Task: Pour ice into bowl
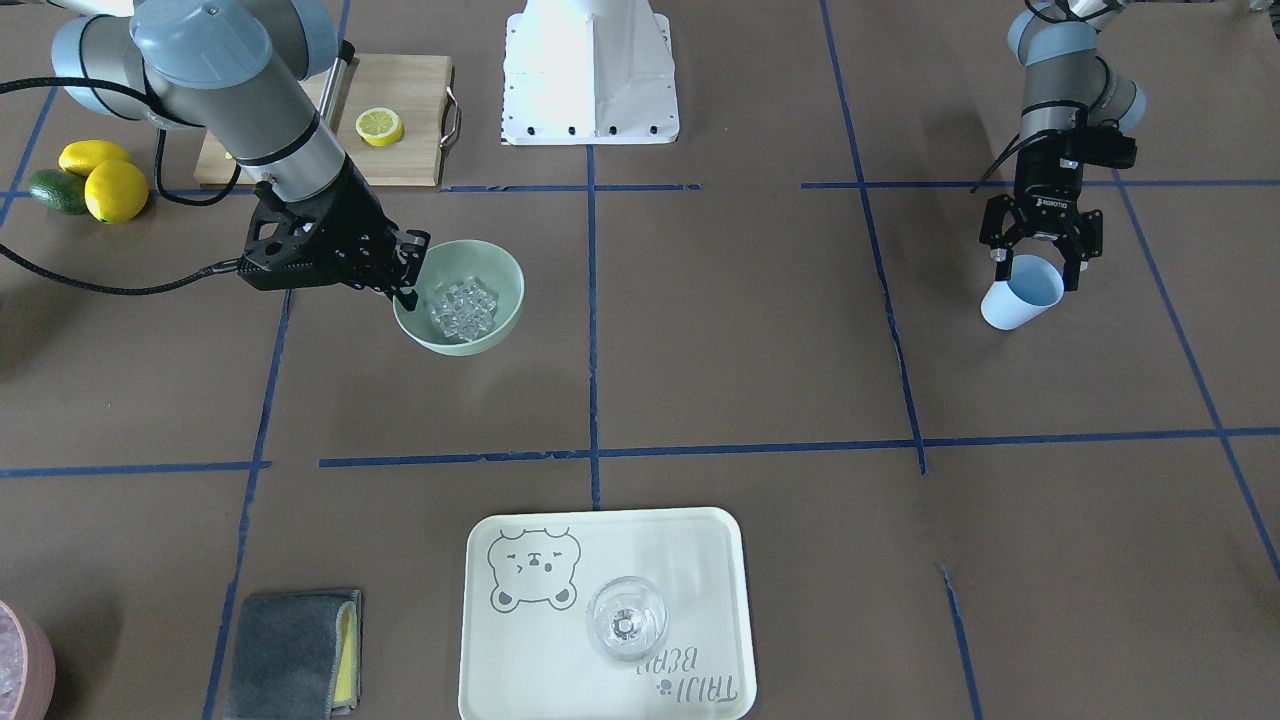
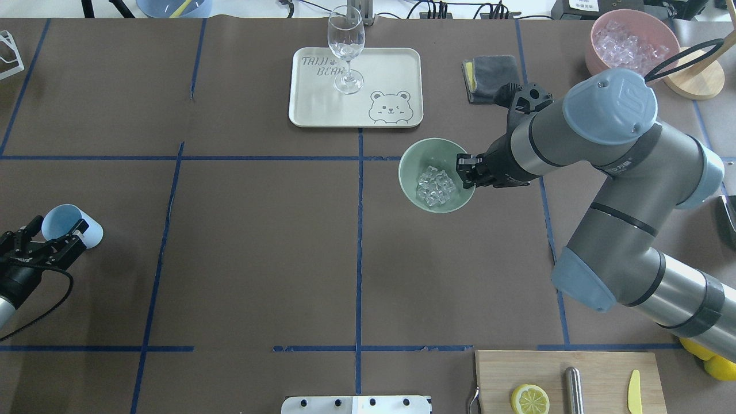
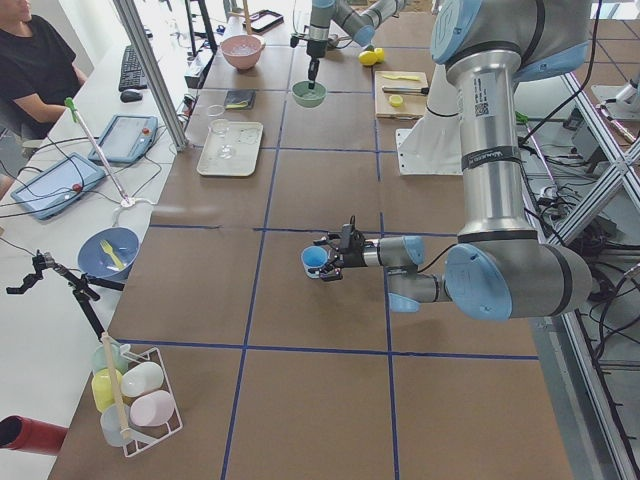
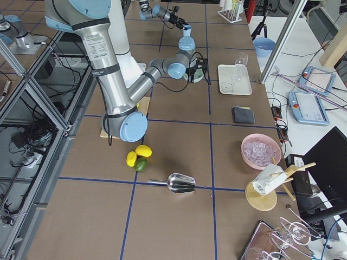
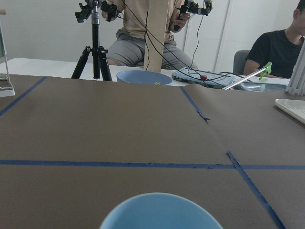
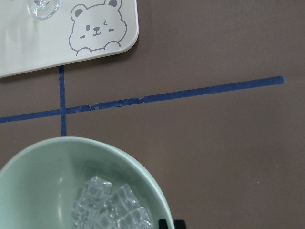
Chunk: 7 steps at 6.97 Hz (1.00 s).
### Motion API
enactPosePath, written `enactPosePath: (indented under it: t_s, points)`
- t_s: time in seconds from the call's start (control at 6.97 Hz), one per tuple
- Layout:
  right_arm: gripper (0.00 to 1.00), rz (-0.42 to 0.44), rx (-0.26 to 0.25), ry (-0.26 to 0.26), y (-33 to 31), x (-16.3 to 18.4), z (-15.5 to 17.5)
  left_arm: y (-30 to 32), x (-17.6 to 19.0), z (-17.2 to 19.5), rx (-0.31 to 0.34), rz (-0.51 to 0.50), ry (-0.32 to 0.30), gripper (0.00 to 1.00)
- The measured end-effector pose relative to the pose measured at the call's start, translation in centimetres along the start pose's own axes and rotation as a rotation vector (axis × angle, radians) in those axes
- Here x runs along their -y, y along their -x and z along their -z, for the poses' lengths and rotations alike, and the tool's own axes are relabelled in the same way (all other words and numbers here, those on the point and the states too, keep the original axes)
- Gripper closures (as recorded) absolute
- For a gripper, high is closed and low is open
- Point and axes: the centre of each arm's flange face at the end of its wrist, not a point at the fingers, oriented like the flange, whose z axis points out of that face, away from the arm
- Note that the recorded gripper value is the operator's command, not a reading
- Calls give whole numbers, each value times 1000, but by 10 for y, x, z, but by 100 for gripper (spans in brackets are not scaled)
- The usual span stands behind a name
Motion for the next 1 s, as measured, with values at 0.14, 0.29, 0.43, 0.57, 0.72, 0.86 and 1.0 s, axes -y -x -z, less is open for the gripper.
enactPosePath:
  t_s: [0.14, 0.29, 0.43, 0.57, 0.72, 0.86, 1.0]
  points:
    - [100, -3, -9, 2, -11, -3, 0, -1, 18, 0, -8, -19, 0, 0]
    - [100, 4, -29, 6, -33, -9, 1, -1, 42, -2, -16, -45, -2, 0]
    - [100, 32, -61, 14, -64, -19, 2, 2, 70, -7, -28, -81, -1, 0]
    - [100, 68, -95, 22, -99, -28, 4, 11, 99, -13, -42, -137, 16, 0]
    - [100, 93, -115, 23, -139, -36, 4, 25, 130, -19, -55, -209, 57, 0]
    - [100, 101, -116, 12, -185, -41, 4, 37, 162, -27, -59, -273, 123, 0]
    - [100, 106, -116, 0, -236, -40, 1, 47, 198, -38, -56, -332, 194, 0]
